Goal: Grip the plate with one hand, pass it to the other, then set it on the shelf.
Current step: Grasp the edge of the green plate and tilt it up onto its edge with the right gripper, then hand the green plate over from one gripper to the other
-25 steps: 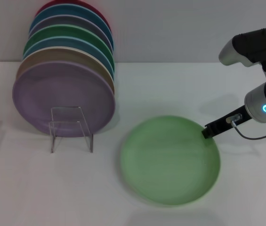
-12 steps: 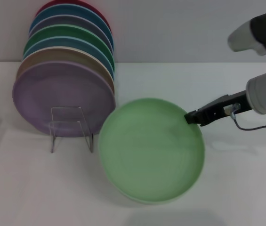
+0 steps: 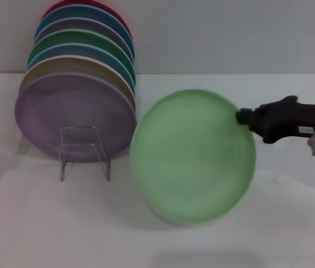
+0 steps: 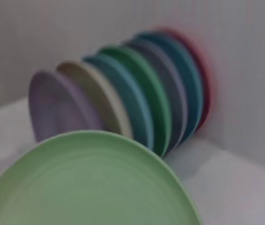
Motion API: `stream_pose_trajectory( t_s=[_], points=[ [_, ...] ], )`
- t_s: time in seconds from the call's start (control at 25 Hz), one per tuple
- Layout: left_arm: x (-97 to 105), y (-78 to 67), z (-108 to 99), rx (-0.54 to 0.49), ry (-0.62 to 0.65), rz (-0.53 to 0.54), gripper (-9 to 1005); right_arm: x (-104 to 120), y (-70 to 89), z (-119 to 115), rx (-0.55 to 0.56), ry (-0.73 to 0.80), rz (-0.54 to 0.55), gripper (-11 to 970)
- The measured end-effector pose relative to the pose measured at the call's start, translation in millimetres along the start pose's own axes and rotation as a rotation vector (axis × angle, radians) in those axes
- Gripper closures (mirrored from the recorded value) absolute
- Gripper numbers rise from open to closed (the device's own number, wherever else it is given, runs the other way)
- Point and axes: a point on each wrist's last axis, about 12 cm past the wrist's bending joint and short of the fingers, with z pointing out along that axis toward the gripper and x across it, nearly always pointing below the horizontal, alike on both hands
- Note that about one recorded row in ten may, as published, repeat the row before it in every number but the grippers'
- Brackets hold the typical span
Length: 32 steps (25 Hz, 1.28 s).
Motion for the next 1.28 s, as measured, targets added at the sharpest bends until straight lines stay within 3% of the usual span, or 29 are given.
stream_pose_trajectory(
  t_s=[0.12,0.2,0.28,0.4,0.56,0.6,0.72,0.8,0.96,1.0,1.04,1.28],
  points=[
    [-1.3,-0.6,12.1,0.051,0.041,-0.032,213,12.4,-4.5,-3.7,0.025,-0.064,0.002,948],
    [-9.0,-4.3,35.9,0.123,0.133,-0.071,216,29.0,-13.3,-11.2,0.071,-0.158,0.010,947],
    [-13.3,-5.9,44.1,0.146,0.174,-0.076,219,33.2,-15.9,-13.7,0.086,-0.178,0.008,947],
    [-34.4,-18.8,66.1,0.228,0.299,-0.080,224,48.5,-21.6,-19.0,0.137,-0.256,-0.037,947],
    [-48.9,-29.9,77.1,0.267,0.360,-0.075,230,58.0,-22.2,-17.5,0.166,-0.295,-0.081,946],
    [-65.7,-43.7,88.8,0.301,0.432,-0.057,231,60.5,-22.9,-14.4,0.174,-0.305,-0.099,946],
    [-78.8,-55.2,95.2,0.324,0.484,-0.034,236,62.0,-25.3,-9.9,0.180,-0.310,-0.103,946],
    [-102.1,-73.1,100.4,0.364,0.493,0.023,239,64.4,-28.8,-3.3,0.185,-0.309,-0.099,946],
    [-122.5,-89.4,103.9,0.398,0.499,0.082,245,65.9,-31.4,2.5,0.192,-0.312,-0.094,945],
    [-135.0,-102.8,107.3,0.429,0.516,0.117,246,65.4,-31.8,6.2,0.195,-0.319,-0.106,945],
    [-135.0,-102.8,107.3,0.429,0.516,0.117,248,65.4,-31.8,6.2,0.195,-0.319,-0.106,945],
    [-142.7,-138.0,120.0,0.513,0.591,0.199,257,60.4,-30.8,11.0,0.184,-0.338,-0.142,945]
  ],
)
